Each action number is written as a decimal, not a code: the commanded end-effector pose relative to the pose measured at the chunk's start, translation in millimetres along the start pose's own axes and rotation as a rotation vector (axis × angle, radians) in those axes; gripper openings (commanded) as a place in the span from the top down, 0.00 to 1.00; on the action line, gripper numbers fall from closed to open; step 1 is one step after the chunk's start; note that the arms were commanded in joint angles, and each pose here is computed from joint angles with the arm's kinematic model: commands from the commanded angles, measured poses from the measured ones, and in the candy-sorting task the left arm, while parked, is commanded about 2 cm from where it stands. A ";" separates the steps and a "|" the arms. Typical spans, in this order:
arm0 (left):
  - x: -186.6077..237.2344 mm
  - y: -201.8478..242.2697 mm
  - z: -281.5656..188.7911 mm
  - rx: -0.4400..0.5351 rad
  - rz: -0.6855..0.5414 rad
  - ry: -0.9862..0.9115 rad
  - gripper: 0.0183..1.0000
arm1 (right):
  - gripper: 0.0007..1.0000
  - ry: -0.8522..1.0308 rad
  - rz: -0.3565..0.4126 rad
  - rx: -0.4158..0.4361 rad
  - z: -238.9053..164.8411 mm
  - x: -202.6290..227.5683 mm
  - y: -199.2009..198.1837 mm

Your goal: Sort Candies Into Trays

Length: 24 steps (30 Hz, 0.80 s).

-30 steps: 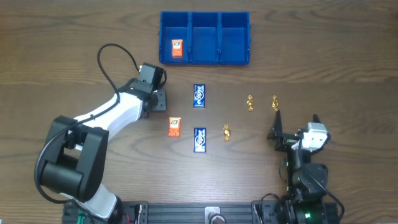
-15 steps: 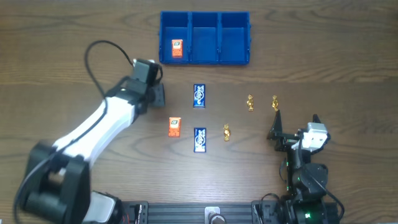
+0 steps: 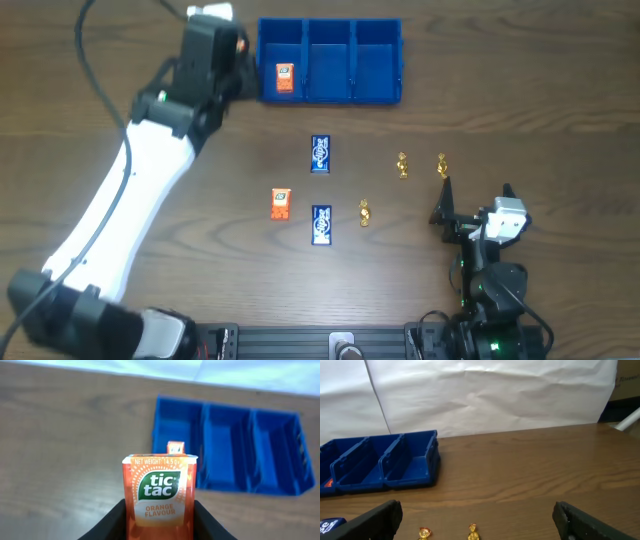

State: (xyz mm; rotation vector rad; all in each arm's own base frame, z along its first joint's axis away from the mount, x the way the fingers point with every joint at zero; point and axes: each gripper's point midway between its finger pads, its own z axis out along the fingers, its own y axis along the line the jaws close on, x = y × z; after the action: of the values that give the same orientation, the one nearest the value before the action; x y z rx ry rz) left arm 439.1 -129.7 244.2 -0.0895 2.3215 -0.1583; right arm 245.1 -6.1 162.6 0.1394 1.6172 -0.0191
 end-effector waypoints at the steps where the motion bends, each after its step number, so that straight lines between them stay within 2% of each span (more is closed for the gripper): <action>1: -26.1 -18.2 35.5 -0.005 0.021 0.022 0.75 | 0.00 -0.002 -0.013 0.014 -0.4 -0.3 -2.9; 5: -34.4 -28.3 70.8 -0.012 0.026 0.053 0.75 | 0.00 -0.002 -0.013 0.014 -0.4 -0.3 -2.9; 13: -13.7 -47.7 142.5 0.030 0.034 0.148 0.74 | 0.00 -0.002 -0.013 0.014 -0.4 -0.3 -2.8; 24: 16.3 -41.1 155.8 0.002 0.058 0.246 0.73 | 0.00 -0.002 -0.013 0.014 -0.4 -0.3 -2.9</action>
State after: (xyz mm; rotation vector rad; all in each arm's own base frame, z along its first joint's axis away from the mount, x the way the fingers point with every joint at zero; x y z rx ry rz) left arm 540.1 -181.3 123.0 -0.0372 2.5805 -0.1344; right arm 245.1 -6.1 162.6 0.1394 1.6172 -0.0185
